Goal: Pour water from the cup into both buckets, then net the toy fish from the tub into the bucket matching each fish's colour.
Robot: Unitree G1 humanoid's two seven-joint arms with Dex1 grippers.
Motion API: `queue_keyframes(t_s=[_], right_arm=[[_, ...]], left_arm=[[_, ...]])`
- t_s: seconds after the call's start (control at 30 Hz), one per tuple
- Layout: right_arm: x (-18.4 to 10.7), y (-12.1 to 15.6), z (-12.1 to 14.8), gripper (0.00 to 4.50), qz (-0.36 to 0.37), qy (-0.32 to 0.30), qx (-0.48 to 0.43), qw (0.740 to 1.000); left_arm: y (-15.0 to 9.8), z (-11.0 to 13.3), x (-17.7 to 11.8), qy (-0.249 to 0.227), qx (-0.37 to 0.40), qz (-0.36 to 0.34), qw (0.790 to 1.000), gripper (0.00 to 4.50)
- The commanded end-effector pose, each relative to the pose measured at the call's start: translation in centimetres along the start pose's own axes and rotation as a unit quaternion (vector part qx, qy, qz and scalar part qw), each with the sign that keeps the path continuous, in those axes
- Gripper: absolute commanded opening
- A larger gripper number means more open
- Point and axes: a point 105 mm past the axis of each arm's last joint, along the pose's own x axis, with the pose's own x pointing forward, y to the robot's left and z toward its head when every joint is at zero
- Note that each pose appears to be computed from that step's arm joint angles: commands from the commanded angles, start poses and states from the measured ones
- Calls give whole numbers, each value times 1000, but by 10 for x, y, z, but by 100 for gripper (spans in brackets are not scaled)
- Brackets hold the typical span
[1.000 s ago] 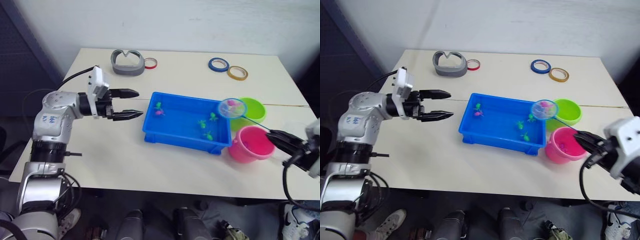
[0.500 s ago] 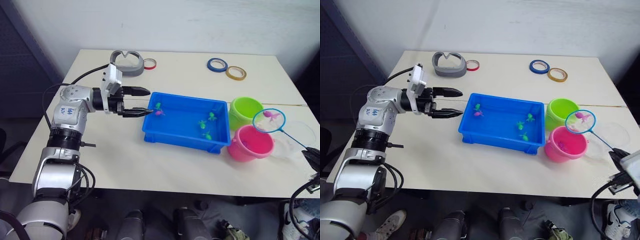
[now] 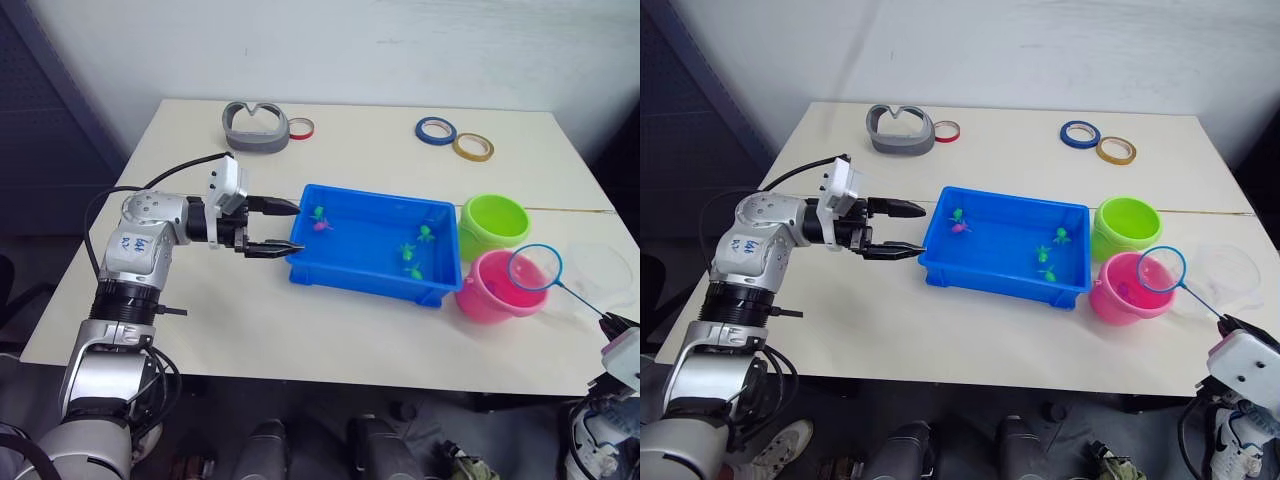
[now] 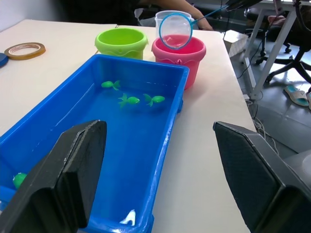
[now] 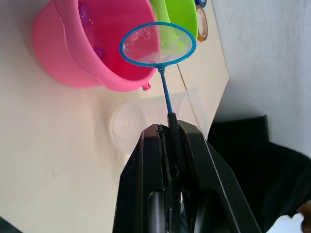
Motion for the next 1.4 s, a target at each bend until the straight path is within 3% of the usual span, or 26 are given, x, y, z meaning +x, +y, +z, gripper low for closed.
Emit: queue_keyframes(t_s=[0.03, 0.43, 0.67, 0.87, 0.97, 1.13, 1.4], right_arm=[[-3, -5, 2, 0, -6, -7, -22, 1000], [-8, -16, 20, 0, -4, -40, 12, 999], [4, -36, 74, 0, 29, -135, 90, 986], [25, -42, 102, 0, 69, -185, 140, 970], [41, -35, 114, 0, 115, -197, 175, 958], [72, -7, 125, 0, 215, -155, 242, 933], [100, 11, 143, 0, 256, -137, 265, 919]], left_arm=[[-1, 11, -5, -11, 16, 6, 1000, 384], [-1, 10, -6, -12, 12, 15, 1000, 384], [2, 13, -13, -14, 12, 35, 999, 384], [0, 10, -19, -9, 9, 64, 998, 384], [-1, 10, -26, -5, 4, 89, 996, 384], [-2, -4, -46, 31, -10, 154, 988, 384], [-2, -14, -78, 66, -32, 231, 970, 384]])
